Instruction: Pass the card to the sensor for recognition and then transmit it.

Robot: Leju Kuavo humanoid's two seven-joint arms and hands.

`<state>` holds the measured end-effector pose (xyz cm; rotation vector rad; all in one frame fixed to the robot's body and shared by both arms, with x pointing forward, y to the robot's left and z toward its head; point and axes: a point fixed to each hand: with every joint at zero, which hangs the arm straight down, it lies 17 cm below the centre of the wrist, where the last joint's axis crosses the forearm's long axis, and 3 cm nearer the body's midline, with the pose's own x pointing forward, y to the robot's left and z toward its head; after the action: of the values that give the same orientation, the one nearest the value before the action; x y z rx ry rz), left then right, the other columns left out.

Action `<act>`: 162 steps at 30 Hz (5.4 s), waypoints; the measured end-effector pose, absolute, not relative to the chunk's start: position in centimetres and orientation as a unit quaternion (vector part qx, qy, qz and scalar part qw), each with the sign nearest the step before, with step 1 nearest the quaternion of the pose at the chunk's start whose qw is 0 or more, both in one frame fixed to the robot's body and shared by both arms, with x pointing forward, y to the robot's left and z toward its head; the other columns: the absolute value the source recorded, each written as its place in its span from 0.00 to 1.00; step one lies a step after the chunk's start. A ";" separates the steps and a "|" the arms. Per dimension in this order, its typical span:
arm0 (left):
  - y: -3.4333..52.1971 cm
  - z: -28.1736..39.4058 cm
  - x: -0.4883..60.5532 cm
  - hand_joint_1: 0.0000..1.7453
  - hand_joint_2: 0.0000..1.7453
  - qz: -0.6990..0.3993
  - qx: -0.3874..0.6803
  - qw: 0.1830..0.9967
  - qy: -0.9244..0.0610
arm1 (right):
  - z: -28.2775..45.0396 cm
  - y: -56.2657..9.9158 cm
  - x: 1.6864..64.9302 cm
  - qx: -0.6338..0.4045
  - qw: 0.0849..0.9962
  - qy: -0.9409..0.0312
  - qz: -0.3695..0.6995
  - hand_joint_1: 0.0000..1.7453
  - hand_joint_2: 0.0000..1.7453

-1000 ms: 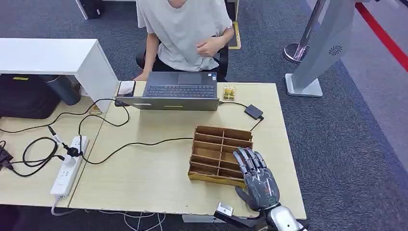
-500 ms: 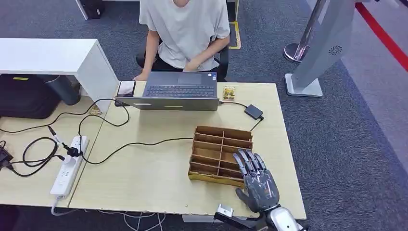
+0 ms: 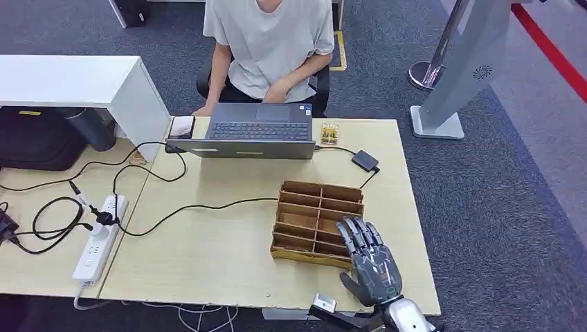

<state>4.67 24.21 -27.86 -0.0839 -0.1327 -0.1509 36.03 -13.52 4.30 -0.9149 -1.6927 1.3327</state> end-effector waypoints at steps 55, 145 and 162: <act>25.1 -27.8 4.6 0.00 1.00 -0.090 -0.045 0.993 -0.069 | 11.2 -17.0 42.4 -0.083 0.533 -0.727 0.424 1.00 1.00; 26.0 -28.3 3.6 0.00 1.00 -0.050 0.003 0.998 -0.033 | -19.1 -54.7 13.3 -0.473 0.801 -0.178 0.322 0.00 1.00; 38.0 -26.5 1.5 0.00 0.00 0.087 0.304 0.948 0.026 | -24.7 -38.6 4.9 -0.382 0.920 -0.046 0.076 0.00 1.00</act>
<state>1.49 38.01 -26.50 0.6179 0.0523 0.1778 4.89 -38.65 -24.75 -0.7848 -0.0949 0.1555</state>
